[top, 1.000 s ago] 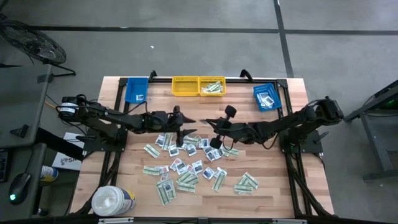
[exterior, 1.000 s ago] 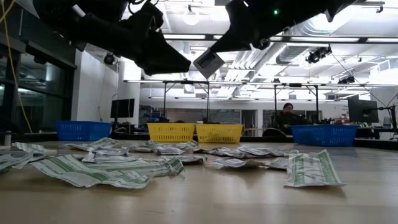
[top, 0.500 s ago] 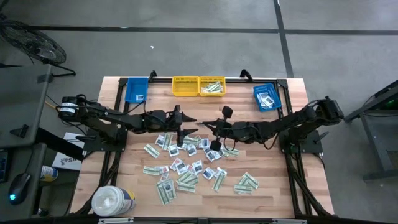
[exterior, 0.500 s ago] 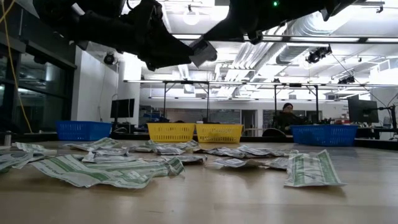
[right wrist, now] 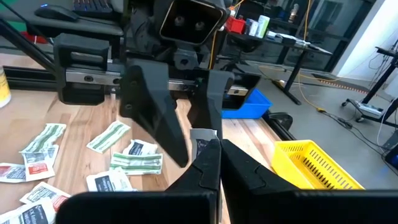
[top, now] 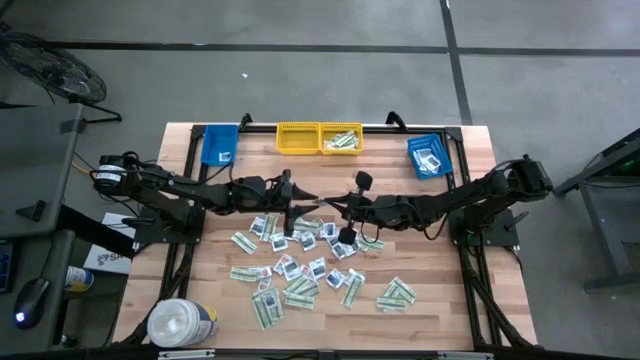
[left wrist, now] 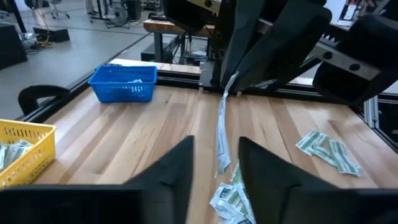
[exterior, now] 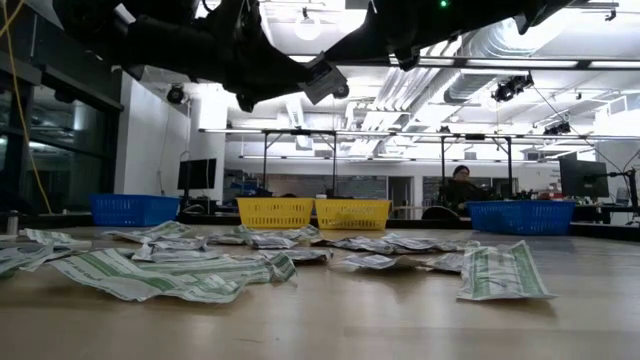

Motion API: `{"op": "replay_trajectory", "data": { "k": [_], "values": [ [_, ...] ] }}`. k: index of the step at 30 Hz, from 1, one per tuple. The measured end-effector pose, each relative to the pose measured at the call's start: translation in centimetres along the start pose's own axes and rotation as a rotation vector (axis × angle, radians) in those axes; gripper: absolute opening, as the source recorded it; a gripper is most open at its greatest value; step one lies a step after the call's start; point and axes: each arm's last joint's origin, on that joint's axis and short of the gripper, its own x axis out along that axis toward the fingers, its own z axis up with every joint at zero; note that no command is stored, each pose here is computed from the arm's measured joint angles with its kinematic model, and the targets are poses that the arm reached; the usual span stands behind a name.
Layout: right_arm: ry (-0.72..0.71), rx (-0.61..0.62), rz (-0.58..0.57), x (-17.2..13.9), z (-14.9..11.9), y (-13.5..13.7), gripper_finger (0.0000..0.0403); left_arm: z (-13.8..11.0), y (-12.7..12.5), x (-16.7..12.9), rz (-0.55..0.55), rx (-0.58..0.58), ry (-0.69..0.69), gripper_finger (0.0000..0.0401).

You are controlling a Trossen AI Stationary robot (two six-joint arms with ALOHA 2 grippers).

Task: Pick & Place First Aid Supplies
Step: Put the blue alcohol pad into the left blue bin

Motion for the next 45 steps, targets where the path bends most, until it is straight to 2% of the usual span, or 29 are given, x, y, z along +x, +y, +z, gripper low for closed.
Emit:
{"op": "replay_trajectory", "data": {
  "k": [4, 5, 12, 17, 20, 26, 29, 34, 40, 45],
  "values": [
    [0.0, 0.001, 0.0, 0.0, 0.0, 0.0, 0.0, 0.0, 0.0, 0.0, 0.0, -0.001, 0.0, 0.0024],
    [-0.001, 0.002, 0.0, 0.0, 0.0, 0.0, 0.0, 0.0, 0.0, 0.0, 0.0, -0.001, 0.0, 0.0012],
    [-0.012, -0.02, -0.012, 0.0, 0.1, 0.0, 0.0006, -0.1, 0.0, 0.0, 0.0, 0.0, 0.006, 0.0003],
    [-0.031, -0.028, -0.022, -0.5, 0.8, -0.4, 0.005, -0.3, 0.1, 0.0, 0.028, 0.003, 0.026, 0.0002],
    [-0.026, -0.017, -0.058, -1.3, 1.6, -1.1, 0.0092, -0.5, 0.5, -0.4, 0.14, 0.034, 0.08, 0.0001],
    [0.066, 0.033, -0.19, -3.3, 2.0, -2.6, 0.016, 0.3, 1.7, -2.9, 0.537, 0.106, 0.175, 0.0001],
    [0.106, 0.055, -0.199, -3.8, 1.9, -3.0, 0.0179, 1.1, 2.4, -4.8, 0.665, 0.105, 0.199, 0.0001],
    [0.138, 0.07, -0.201, -4.1, 1.6, -3.1, 0.019, 1.7, 4.9, -7.8, 0.792, -0.011, 0.252, 0.0],
    [0.15, 0.066, -0.202, -4.1, 1.5, -3.1, 0.0186, 1.2, 7.7, -10.3, 0.836, -0.256, 0.338, 0.0],
    [0.152, 0.071, -0.202, -4.1, 1.5, -3.1, 0.0187, -0.1, 8.7, -11.6, 1.002, -0.359, 0.417, 0.0]
  ]
}}
